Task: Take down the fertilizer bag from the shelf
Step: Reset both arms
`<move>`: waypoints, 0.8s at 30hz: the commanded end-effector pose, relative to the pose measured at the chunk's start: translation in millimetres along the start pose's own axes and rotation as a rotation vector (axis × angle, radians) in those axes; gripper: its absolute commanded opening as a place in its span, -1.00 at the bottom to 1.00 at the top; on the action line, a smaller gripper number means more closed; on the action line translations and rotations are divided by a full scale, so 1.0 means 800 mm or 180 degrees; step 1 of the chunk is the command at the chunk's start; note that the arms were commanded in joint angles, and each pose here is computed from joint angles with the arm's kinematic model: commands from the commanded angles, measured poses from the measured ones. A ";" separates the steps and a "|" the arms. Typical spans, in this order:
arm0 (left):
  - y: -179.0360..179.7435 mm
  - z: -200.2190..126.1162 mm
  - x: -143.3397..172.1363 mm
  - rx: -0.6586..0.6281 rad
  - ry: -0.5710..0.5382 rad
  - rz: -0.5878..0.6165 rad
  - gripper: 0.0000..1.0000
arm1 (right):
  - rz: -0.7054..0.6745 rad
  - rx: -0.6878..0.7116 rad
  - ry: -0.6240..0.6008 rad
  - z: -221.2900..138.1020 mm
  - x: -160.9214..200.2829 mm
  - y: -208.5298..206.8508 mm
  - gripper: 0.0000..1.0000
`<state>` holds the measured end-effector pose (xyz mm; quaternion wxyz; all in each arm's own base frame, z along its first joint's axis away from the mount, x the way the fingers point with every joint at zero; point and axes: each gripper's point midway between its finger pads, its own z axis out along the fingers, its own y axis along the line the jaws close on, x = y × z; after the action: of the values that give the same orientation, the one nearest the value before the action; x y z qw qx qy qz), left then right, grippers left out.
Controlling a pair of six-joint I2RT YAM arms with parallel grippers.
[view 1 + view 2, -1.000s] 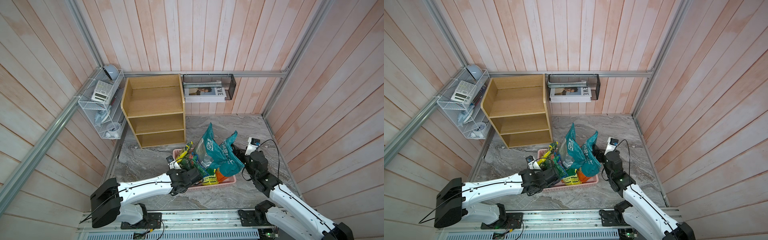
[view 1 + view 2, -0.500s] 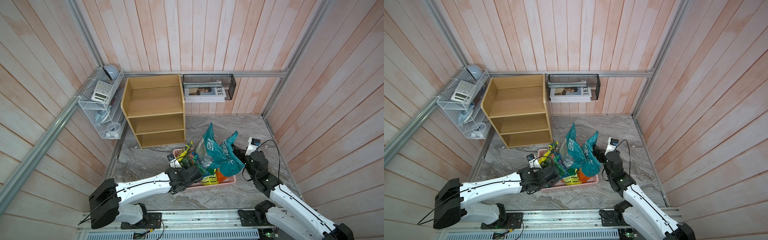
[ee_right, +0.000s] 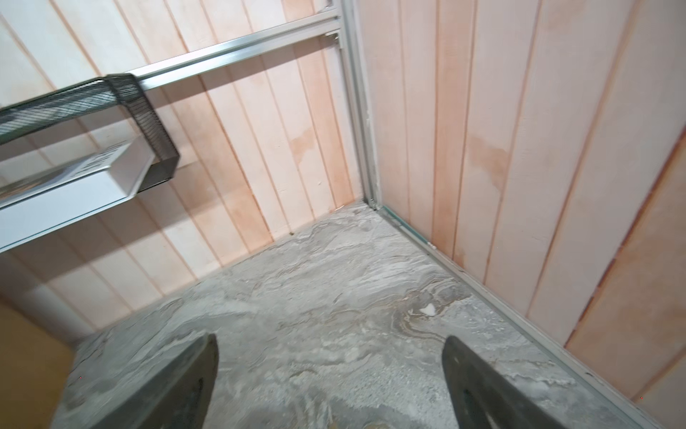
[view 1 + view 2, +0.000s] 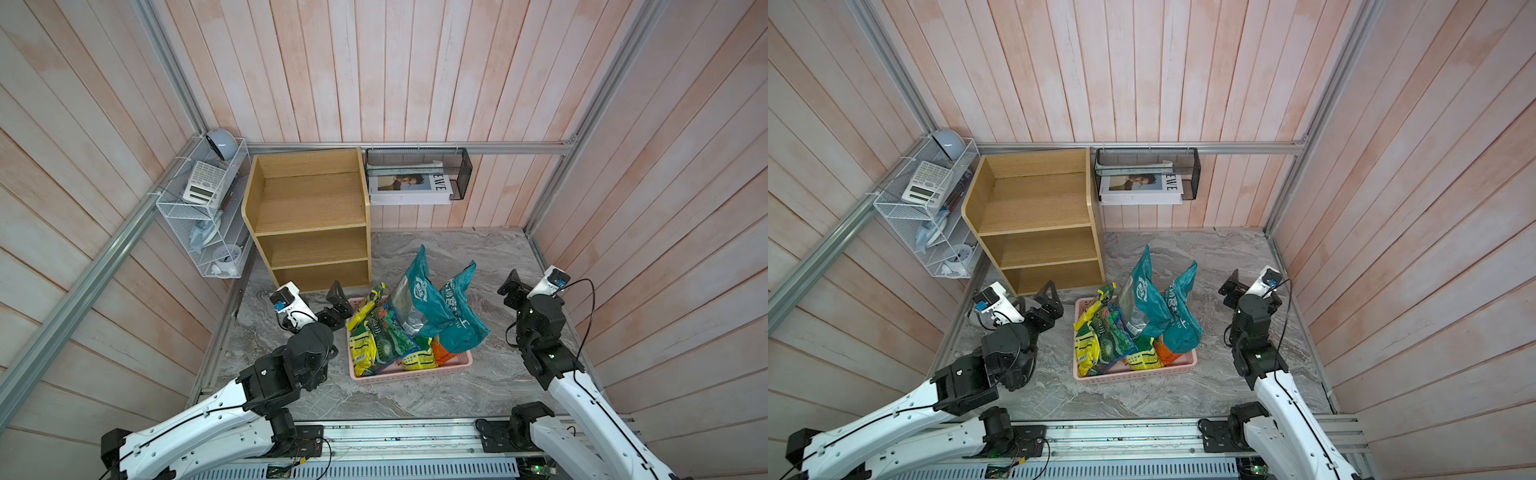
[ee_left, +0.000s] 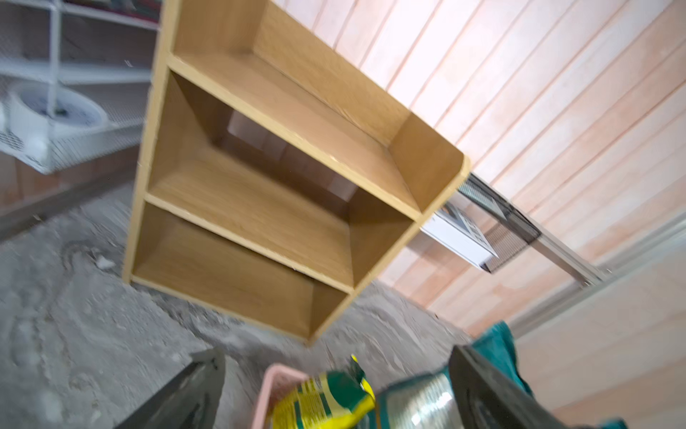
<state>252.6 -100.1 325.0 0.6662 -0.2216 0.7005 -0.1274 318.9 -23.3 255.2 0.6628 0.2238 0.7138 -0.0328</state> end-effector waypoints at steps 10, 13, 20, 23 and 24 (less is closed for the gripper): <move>0.252 0.109 0.039 -0.1704 -0.0782 0.0884 0.99 | -0.1343 0.0934 0.0378 0.072 0.127 -0.047 0.96; 0.265 0.120 0.046 -0.1617 -0.0742 0.0939 1.00 | -0.1340 0.0763 0.0389 0.083 0.138 -0.041 0.96; 0.297 0.138 0.062 -0.1901 -0.0290 0.1066 0.99 | -0.1259 0.0430 0.0466 0.102 0.160 -0.031 0.95; 0.303 0.158 0.075 -0.2022 -0.0143 0.1253 0.99 | -0.1248 0.0349 0.0418 0.101 0.163 -0.028 0.96; 0.298 0.161 0.078 -0.1834 -0.0171 0.1168 0.99 | -0.1242 0.0339 0.0420 0.100 0.162 -0.028 0.96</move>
<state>339.1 98.0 155.9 0.6108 -0.2971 0.7007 0.2181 376.7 -39.5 105.3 0.5586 0.1210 0.7950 -0.2030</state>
